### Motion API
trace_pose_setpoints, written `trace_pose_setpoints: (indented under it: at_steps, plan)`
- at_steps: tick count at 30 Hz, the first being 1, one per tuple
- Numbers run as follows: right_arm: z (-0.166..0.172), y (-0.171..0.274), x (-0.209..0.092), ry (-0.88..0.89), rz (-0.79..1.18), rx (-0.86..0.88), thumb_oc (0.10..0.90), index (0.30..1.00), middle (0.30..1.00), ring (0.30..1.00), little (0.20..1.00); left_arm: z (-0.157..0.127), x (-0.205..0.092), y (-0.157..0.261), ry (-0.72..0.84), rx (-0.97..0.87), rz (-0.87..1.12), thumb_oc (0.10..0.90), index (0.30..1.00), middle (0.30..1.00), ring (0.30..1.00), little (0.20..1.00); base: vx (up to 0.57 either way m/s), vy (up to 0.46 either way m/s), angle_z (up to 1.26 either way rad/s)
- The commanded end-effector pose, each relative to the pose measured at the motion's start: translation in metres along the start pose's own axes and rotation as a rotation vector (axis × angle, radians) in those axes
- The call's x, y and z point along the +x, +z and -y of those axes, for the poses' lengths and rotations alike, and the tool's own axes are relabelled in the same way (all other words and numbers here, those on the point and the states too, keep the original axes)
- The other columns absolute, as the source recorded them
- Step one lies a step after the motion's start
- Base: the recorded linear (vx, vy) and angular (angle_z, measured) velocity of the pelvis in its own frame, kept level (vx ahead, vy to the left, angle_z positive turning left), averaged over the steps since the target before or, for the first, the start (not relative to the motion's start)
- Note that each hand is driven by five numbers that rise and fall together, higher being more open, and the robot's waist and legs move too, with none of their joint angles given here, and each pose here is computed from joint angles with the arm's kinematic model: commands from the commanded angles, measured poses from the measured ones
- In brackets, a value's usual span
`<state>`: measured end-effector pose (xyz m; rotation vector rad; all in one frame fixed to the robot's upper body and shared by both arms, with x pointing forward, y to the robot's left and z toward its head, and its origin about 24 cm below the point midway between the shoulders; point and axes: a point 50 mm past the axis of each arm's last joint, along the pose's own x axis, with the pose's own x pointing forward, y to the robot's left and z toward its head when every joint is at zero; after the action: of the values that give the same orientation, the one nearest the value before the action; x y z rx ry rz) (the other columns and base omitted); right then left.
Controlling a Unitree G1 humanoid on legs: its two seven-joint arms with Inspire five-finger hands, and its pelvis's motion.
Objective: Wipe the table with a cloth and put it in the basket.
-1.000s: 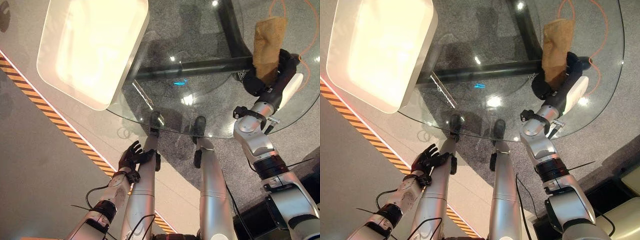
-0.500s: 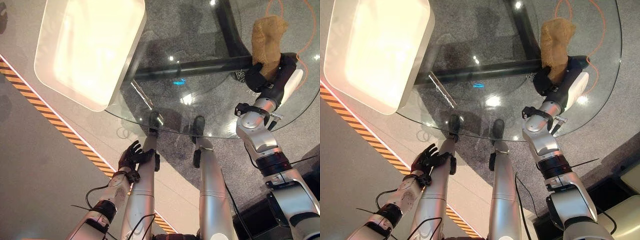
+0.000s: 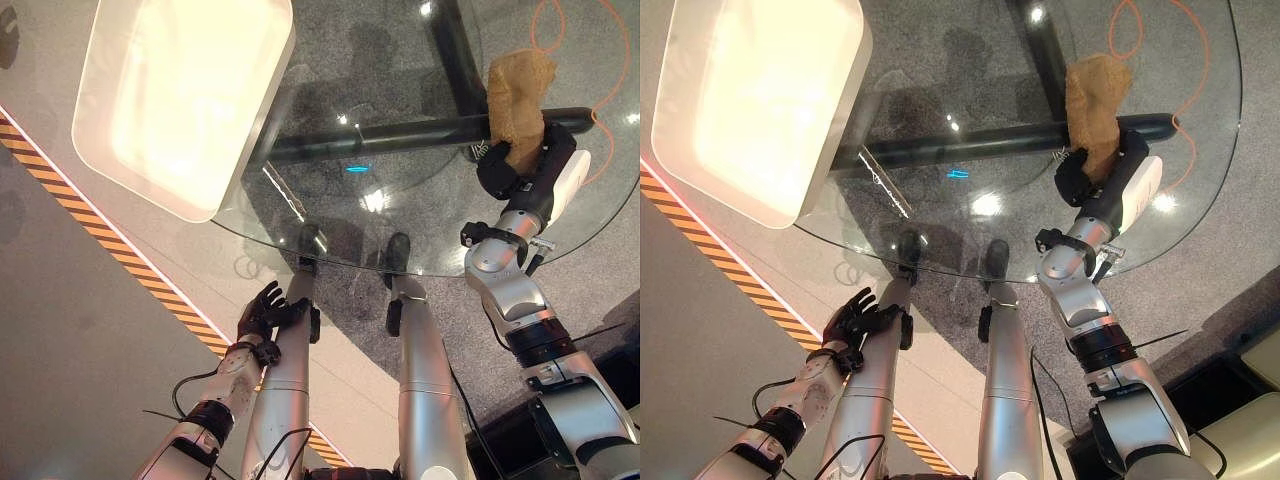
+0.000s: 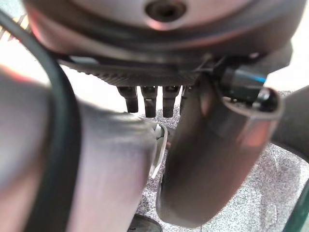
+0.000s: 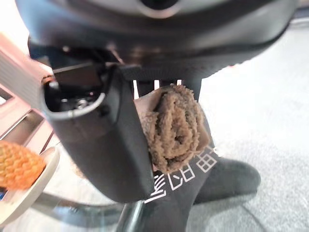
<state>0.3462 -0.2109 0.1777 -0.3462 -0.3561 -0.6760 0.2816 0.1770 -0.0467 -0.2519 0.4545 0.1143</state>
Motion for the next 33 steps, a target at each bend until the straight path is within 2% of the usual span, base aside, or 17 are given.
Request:
trace_pose_setpoints:
  at_steps: [1,7,17,33]
  plan:
    - [-0.018,0.018,-0.023,0.283,0.156,0.013,0.1,0.3,0.3,0.3,0.2,-0.004,-0.018,-0.038,0.026,-0.024,-0.092,0.8,0.9,0.9,0.9,0.9,0.0,0.0,0.0]
    - [-0.031,0.029,-0.033,0.433,0.239,-0.015,0.1,0.3,0.3,0.3,0.2,-0.002,-0.018,-0.037,0.017,-0.037,-0.08,0.8,0.9,0.9,0.9,0.9,0.0,0.012,0.0]
    - [-0.055,0.05,-0.047,0.578,0.319,0.006,0.1,0.3,0.3,0.3,0.2,0.009,-0.017,-0.036,-0.016,-0.045,-0.078,0.8,0.9,0.9,0.9,0.9,0.0,0.01,0.01]
    - [-0.097,0.063,-0.094,0.909,0.376,-0.058,0.1,0.3,0.3,0.3,0.2,0.026,-0.015,-0.036,-0.061,-0.053,-0.078,0.8,0.9,0.9,0.9,0.9,0.01,0.045,0.09]
